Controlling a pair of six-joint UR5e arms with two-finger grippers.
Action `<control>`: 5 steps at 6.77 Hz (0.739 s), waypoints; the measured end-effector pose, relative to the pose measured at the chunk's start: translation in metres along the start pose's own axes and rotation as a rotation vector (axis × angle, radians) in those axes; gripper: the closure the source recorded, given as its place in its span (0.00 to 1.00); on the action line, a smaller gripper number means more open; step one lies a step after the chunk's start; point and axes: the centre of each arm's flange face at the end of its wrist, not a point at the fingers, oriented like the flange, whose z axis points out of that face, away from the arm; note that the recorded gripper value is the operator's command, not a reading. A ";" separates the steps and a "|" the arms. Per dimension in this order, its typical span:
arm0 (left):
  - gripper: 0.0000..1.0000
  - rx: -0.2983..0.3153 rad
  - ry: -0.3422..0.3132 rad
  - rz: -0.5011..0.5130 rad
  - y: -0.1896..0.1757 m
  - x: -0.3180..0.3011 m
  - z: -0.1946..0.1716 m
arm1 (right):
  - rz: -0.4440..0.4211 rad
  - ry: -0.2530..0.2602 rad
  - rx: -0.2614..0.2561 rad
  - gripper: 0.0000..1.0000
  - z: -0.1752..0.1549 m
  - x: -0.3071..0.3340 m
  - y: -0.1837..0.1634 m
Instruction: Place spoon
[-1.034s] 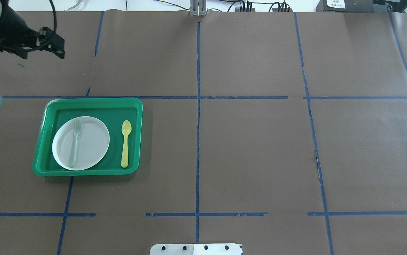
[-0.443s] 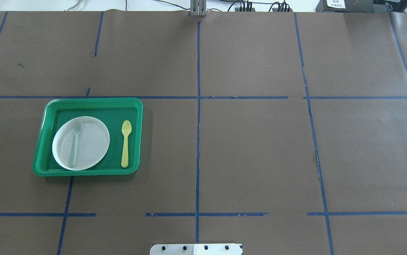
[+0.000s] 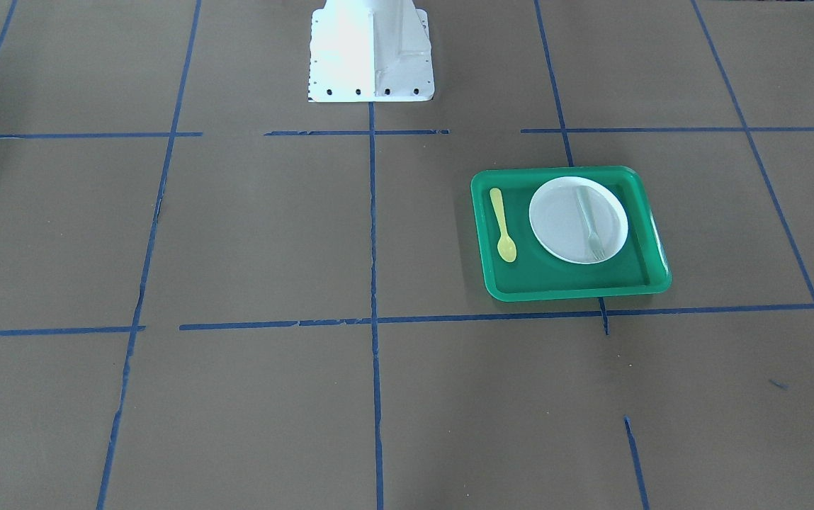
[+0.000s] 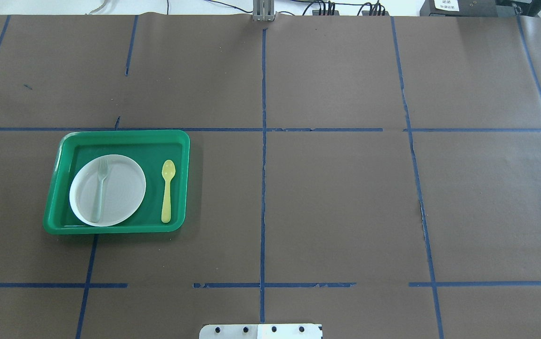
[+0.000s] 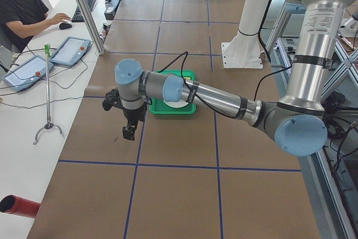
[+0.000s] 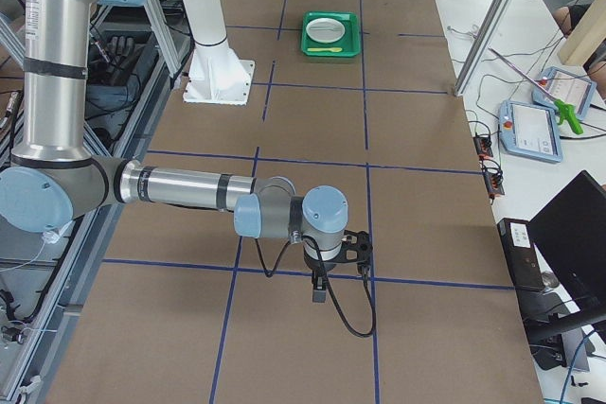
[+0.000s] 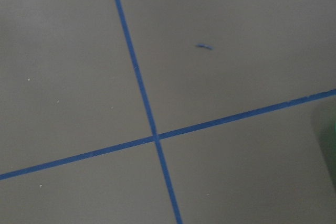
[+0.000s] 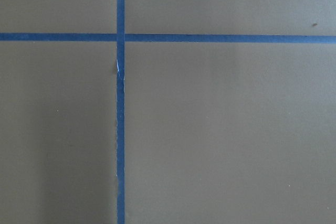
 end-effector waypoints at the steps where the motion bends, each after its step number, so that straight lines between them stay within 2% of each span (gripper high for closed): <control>1: 0.00 0.009 -0.001 -0.002 0.029 -0.017 0.017 | 0.000 0.000 0.000 0.00 0.000 0.000 0.000; 3: 0.00 0.012 0.020 -0.016 0.067 -0.030 0.036 | 0.000 0.000 0.000 0.00 0.000 0.000 0.000; 5: 0.00 0.009 0.052 -0.037 0.079 -0.032 0.040 | 0.000 0.000 0.000 0.00 0.000 0.000 0.000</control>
